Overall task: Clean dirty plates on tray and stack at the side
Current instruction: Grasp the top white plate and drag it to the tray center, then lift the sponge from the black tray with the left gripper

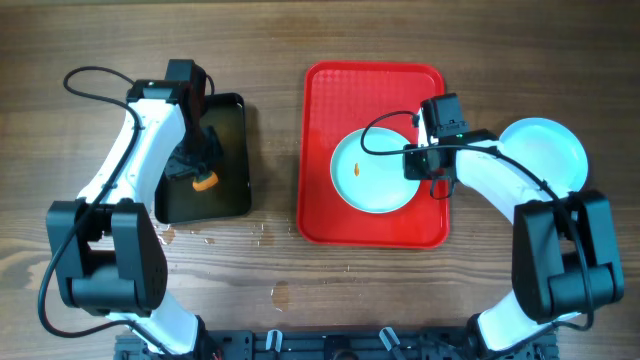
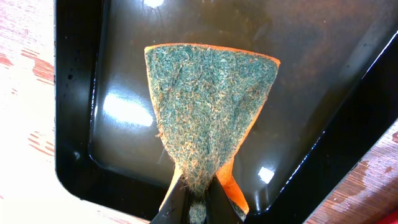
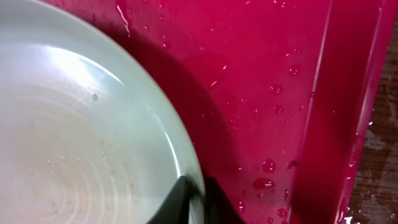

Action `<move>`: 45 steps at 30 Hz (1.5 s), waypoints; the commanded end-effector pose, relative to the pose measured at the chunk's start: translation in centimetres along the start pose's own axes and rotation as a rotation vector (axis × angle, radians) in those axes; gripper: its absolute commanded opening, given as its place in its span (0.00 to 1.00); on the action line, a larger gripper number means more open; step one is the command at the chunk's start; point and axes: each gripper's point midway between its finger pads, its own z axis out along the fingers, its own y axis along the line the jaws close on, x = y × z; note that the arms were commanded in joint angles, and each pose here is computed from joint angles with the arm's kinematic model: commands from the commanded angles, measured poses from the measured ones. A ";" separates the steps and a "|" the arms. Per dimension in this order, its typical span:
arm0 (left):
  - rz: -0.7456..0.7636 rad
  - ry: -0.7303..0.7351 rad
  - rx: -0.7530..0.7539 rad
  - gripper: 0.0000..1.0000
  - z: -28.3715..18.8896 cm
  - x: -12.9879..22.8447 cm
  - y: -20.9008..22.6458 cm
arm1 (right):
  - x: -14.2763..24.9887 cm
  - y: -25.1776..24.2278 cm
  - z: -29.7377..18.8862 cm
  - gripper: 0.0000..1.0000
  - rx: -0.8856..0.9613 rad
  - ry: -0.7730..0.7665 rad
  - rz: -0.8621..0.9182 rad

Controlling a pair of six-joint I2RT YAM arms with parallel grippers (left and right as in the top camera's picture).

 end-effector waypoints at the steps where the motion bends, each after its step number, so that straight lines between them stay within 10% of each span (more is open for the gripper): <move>1: 0.005 0.013 0.044 0.04 0.0 0.2 -0.7 | 2.5 -0.3 1.2 0.04 0.008 0.073 -0.005; 20: 0.030 -0.013 0.176 0.04 7.9 2.9 -3.2 | 3.7 -0.5 1.0 0.03 0.020 0.124 0.063; 33: 0.049 -0.128 0.230 0.04 -4.0 -1.3 -2.9 | 3.8 -0.6 1.0 0.04 0.021 0.128 0.063; 45: 0.133 -0.154 0.286 0.04 -5.6 -0.1 -6.0 | 3.8 -0.6 1.0 0.04 0.021 0.128 0.063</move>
